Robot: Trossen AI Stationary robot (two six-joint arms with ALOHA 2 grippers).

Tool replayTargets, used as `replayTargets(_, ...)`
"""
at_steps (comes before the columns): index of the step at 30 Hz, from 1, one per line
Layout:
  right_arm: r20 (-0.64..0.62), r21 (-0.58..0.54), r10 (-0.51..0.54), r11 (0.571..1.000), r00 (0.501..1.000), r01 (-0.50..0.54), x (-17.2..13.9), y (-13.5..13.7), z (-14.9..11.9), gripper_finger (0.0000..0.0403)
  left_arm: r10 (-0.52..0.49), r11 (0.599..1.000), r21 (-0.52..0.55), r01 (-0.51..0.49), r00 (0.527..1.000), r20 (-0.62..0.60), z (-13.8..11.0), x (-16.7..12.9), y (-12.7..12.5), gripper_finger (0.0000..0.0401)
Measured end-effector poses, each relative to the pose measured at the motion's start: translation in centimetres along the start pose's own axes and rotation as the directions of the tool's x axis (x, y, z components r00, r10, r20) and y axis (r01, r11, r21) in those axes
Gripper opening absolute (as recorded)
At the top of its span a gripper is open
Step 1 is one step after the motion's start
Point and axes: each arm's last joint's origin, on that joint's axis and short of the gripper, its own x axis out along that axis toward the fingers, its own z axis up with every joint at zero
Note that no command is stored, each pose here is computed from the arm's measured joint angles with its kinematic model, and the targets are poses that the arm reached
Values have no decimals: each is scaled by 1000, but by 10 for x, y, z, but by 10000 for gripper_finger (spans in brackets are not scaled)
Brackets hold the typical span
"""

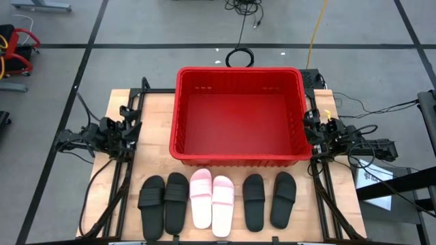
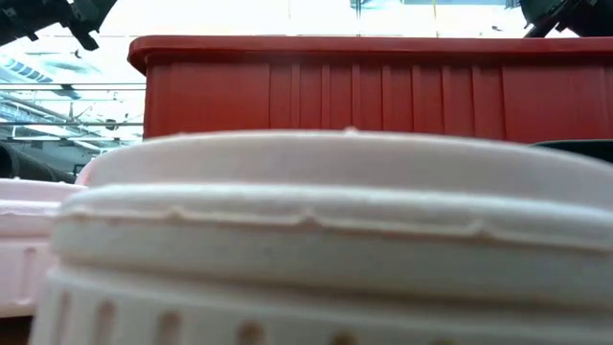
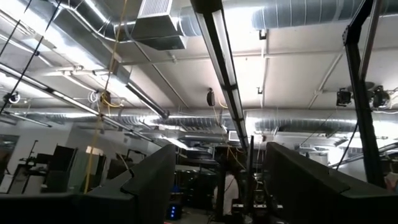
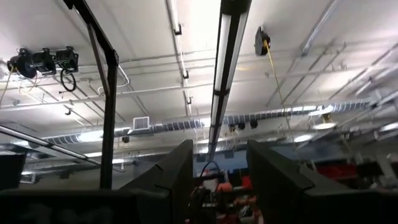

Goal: Pick and place slides into bin
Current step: Put the black slide into the red bin

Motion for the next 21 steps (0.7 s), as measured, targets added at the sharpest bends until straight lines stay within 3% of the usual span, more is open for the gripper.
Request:
replayTargets(8,-3,-29,11,1000,1000,-11,0,0,0,141,-6,1000,-4,6,1000,-21,-1,1,0,255)
replayTargets(12,18,-48,54,997,998,-53,1,2,3,141,-20,1000,-2,20,995,-102,7,8,-2,255)
replayTargets(21,-138,-65,38,997,990,-47,20,4,13,141,-26,1000,9,29,971,-236,22,41,-11,255)
